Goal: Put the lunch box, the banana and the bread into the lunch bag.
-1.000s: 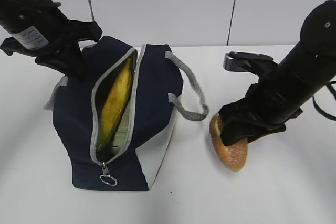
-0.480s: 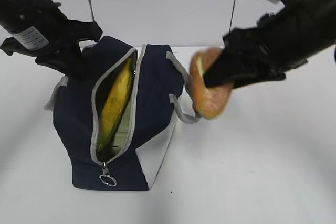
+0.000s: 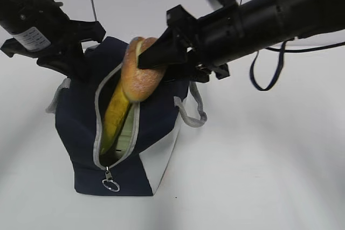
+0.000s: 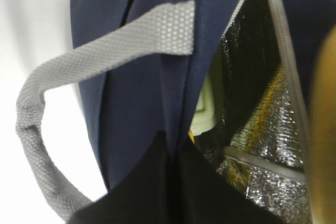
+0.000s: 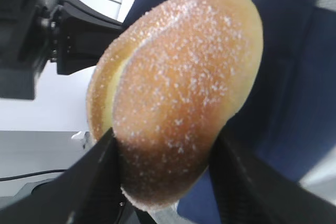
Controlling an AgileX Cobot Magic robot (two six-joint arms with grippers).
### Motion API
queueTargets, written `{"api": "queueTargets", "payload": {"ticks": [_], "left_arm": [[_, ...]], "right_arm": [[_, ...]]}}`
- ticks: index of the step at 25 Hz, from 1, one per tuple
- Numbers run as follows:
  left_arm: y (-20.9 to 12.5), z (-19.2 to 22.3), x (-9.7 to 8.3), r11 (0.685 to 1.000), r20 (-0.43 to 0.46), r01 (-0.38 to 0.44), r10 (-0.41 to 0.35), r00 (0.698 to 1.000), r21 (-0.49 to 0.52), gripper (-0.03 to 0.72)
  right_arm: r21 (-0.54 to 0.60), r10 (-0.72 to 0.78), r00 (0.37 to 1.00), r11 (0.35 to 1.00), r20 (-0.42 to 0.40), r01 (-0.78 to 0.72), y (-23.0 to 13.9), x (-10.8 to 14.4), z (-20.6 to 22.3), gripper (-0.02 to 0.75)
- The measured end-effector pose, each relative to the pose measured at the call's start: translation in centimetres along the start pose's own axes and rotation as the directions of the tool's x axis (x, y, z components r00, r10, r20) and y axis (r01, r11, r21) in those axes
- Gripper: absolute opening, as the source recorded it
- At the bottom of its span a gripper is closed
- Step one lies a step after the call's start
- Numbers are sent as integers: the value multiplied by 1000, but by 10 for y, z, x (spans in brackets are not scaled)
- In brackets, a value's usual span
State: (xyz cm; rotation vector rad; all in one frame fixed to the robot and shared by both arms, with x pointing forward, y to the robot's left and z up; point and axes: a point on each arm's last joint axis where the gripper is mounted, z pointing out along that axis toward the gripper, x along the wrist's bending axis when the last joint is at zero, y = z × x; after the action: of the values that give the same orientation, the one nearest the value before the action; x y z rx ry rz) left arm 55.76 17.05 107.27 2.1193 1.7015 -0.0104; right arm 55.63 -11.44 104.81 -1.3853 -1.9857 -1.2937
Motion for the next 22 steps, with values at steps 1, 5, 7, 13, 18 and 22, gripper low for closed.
{"api": "queueTargets", "payload": {"ticks": [1,5,7,13,18,22], "left_arm": [[0,0,0,1000,0,0,0,1000,-2,-3],[0,0,0,1000,0,0,0,1000,-3,-3],[0,0,0,1000,0,0,0,1000,-3,-3],[0,0,0,1000,0,0,0,1000,-3,-3],[0,0,0,1000,0,0,0,1000,-2,-3],[0,0,0,1000,0,0,0,1000,-2,-3]], "right_arm": [[10,-1,1000,1000,-8,1,1,0,8,368],[32,-6,1000,999,-30,7,12,-4,32,370],[38,10,1000,999,-28,-9,16,-10,40,397],[94,39,999,995,-27,-36,14,-26,54,630],[119,-4,999,993,-50,10,22,-22,45,646],[153,-41,998,987,-56,49,35,-22,25,641]]}}
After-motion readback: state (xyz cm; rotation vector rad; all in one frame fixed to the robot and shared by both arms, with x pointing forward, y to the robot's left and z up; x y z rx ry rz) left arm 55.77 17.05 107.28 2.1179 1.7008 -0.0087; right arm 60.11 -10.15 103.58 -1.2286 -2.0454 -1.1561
